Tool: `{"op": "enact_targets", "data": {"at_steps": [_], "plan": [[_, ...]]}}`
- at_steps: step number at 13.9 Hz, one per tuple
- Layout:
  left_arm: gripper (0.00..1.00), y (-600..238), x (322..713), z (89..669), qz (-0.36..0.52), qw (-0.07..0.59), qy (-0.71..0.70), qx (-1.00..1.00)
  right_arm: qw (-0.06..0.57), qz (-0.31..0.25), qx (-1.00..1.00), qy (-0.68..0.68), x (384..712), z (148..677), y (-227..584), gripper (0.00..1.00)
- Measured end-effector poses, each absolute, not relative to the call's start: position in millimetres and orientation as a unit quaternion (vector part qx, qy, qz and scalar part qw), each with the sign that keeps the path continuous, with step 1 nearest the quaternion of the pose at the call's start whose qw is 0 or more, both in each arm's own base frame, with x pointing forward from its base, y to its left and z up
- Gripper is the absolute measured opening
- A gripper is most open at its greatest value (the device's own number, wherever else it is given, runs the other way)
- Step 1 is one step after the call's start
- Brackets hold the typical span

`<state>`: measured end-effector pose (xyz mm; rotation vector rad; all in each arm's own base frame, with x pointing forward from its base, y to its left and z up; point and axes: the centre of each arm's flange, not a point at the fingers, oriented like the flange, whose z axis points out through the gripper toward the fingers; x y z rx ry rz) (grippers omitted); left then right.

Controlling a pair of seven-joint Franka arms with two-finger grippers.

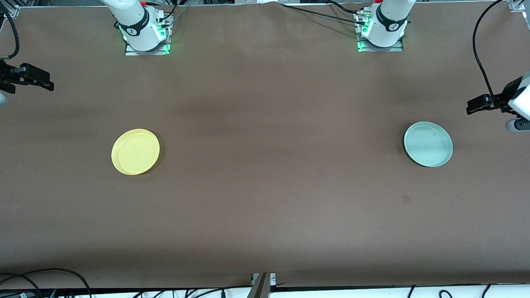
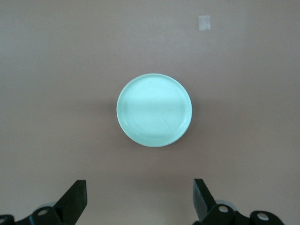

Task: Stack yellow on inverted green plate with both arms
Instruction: 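Move the left gripper down to the green plate's rim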

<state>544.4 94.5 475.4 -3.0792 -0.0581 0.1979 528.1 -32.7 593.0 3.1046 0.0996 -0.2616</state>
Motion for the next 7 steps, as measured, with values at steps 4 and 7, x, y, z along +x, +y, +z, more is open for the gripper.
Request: {"op": "enact_targets", "data": {"at_steps": [4,7], "plan": [[1.00,139,496,408,0.040,0.030,-0.058,-0.997,0.012,-0.084,0.996,0.032,528,593,-33,1.00],[1.00,172,478,343,0.051,0.029,-0.064,-0.996,0.012,-0.085,0.996,0.032,528,593,-32,1.00]]}}
